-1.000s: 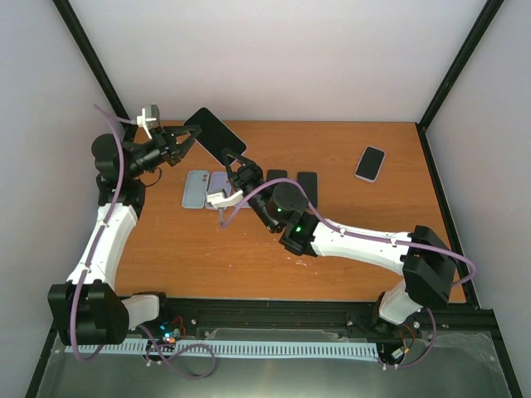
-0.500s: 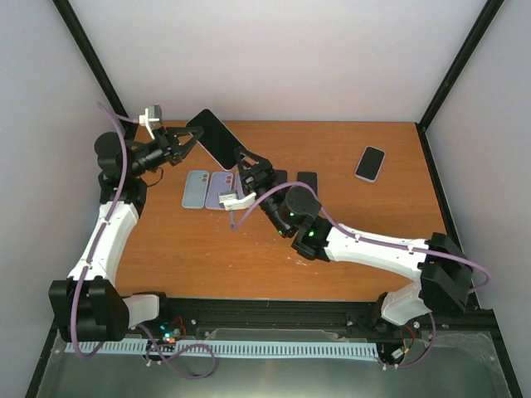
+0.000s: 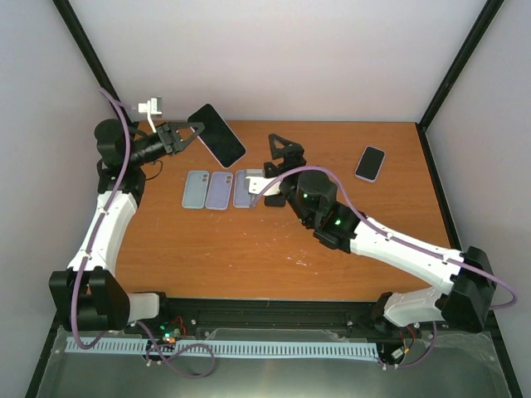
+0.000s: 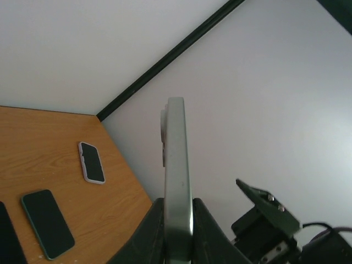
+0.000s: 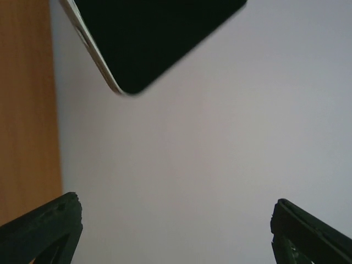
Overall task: Take the phone out of the phone case
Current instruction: Place the phone at the center of the board.
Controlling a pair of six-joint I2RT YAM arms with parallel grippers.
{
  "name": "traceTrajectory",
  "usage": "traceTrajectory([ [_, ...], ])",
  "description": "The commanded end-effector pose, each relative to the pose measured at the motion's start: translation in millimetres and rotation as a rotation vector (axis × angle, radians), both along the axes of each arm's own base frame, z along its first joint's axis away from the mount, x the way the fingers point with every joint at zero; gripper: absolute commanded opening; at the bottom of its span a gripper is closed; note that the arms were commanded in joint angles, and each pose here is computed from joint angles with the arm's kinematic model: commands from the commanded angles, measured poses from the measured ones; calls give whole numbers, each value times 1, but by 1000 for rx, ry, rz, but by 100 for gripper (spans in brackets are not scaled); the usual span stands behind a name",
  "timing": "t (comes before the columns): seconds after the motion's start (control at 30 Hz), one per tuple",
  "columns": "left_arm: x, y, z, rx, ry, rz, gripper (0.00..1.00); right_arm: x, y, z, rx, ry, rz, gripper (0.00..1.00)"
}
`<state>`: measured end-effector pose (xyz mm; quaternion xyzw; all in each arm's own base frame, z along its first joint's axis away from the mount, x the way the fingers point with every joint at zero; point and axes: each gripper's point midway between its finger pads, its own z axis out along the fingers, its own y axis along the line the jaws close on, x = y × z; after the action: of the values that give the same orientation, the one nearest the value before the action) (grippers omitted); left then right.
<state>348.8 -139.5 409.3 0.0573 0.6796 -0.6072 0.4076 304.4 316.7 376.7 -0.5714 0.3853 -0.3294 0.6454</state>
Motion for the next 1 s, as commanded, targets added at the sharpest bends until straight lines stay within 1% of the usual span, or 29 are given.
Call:
traceTrajectory([
  [0.0, -7, -3, 21, 90, -197, -32, 1, 4, -28, 2, 119, 185, -38, 93],
  [0.2, -16, -12, 14, 149, -308, -138, 1, 0, -49, -5, 192, 375, -35, 95],
  [0.33, -27, -18, 9, 178, -388, -204, 1, -10, -55, -15, 244, 549, -9, 95],
  [0.4, -30, -21, 5, 194, -428, -227, 1, -17, -55, -12, 286, 618, 26, 95],
  [0.53, -39, -30, 0, 213, -493, -280, 1, -33, -51, -3, 383, 769, 114, 92],
  [0.7, -53, -51, -4, 224, -567, -358, 1, -48, -45, 7, 484, 932, 213, 89],
  [0.83, -60, -67, -6, 217, -596, -410, 1, -61, -38, 7, 554, 1115, 287, 86],
  [0.97, -66, -81, -6, 208, -610, -462, 1, -71, -31, 7, 623, 1284, 357, 80],
])
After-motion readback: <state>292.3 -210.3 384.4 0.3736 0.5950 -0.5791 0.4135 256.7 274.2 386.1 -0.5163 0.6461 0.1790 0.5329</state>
